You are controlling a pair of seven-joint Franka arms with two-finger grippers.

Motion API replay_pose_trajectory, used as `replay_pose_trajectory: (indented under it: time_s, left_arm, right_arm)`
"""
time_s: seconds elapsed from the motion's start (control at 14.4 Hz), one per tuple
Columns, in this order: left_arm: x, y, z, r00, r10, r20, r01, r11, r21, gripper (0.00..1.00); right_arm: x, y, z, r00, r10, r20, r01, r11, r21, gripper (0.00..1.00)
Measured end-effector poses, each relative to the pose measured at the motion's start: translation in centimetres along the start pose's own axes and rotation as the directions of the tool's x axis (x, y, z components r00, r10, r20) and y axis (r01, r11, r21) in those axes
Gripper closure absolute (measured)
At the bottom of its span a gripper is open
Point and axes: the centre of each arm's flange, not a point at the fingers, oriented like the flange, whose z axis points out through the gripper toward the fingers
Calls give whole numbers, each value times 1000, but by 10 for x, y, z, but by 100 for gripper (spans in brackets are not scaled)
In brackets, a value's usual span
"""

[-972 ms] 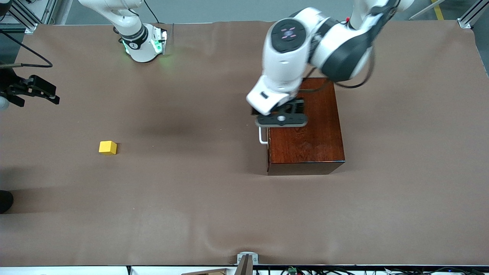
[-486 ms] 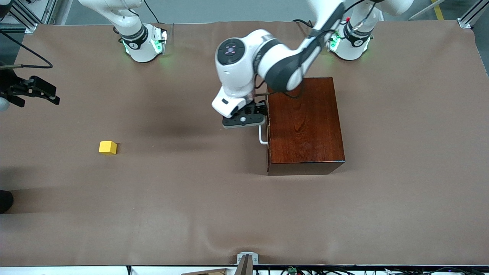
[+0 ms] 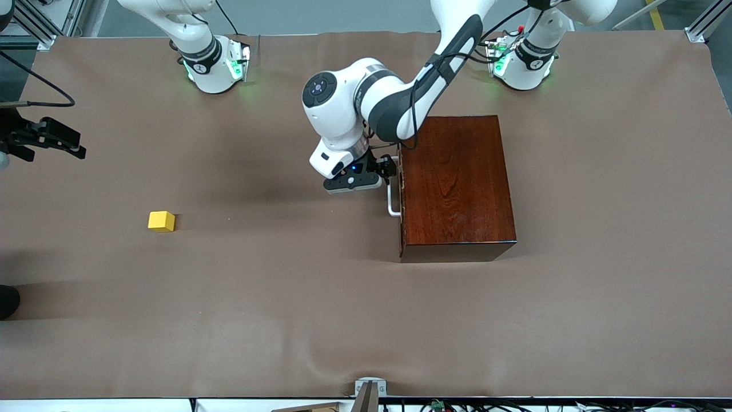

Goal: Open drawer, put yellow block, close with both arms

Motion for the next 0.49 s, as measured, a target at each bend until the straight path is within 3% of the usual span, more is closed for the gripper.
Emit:
replay_pose_trajectory:
  time_s: [0.49]
  left_arm:
    - [-10,11,37,999,-11,31,9,999,52,0]
  right_arm:
    - [3,-1,2,1000,-3,-1,3,1000,0,0]
